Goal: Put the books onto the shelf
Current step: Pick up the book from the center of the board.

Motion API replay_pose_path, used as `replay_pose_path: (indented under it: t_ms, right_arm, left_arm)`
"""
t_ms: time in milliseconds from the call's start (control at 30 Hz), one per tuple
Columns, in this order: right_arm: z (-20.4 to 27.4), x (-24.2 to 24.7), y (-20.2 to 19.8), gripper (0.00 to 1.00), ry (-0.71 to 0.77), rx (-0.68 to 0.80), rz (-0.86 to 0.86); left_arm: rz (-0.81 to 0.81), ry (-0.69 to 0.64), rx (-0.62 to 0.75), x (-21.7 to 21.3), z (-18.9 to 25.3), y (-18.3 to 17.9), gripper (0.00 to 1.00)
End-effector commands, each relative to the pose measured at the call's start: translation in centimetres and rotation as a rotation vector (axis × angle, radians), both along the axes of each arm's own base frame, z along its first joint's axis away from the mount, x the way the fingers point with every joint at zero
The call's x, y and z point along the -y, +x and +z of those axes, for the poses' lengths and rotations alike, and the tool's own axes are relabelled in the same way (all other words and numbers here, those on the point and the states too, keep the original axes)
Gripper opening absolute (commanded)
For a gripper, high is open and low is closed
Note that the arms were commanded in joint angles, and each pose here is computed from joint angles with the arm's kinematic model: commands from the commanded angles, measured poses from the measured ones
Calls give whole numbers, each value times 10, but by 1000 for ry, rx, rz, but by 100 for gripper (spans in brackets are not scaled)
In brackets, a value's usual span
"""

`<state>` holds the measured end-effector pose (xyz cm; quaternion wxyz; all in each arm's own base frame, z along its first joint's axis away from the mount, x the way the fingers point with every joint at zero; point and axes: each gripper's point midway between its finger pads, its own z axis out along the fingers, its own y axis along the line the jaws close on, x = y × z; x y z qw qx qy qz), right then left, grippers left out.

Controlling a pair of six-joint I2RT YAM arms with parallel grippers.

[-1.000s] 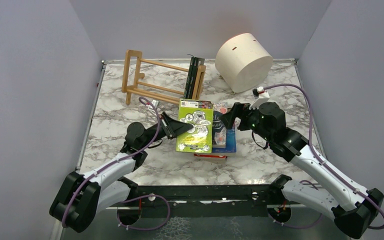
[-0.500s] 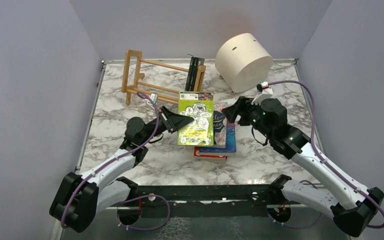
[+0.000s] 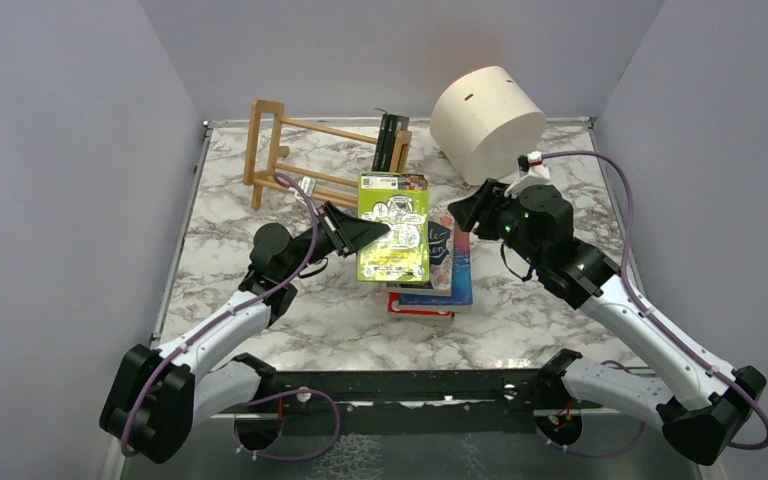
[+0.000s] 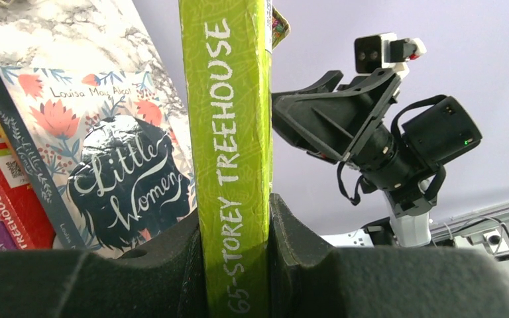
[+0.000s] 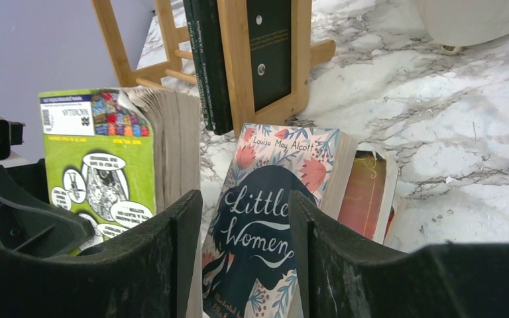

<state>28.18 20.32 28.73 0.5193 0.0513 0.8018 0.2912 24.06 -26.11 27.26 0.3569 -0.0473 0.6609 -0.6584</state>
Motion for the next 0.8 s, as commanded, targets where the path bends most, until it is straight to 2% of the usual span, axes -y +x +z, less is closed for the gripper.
replay_pose_path:
  t_ms: [0, 200, 500, 600, 700, 767]
  right_arm:
    - [6, 3, 2, 49, 46, 20, -33]
    - [7, 11, -5, 59, 36, 48, -34]
    - [15, 21, -10, 65, 20, 78, -45]
    - [13, 23, -11, 76, 13, 77, -52]
    - [13, 26, -12, 94, 14, 77, -62]
    - [13, 27, -14, 98, 14, 79, -61]
  left_arm:
    - [24, -58, 115, -2, 38, 4, 0]
    - [29, -46, 135, -3, 43, 4, 0]
    - [76, 10, 190, -8, 63, 21, 0]
    - [108, 21, 211, -15, 75, 30, 0]
    - [155, 50, 232, -25, 85, 40, 0]
    - [217, 86, 254, -36, 94, 50, 0]
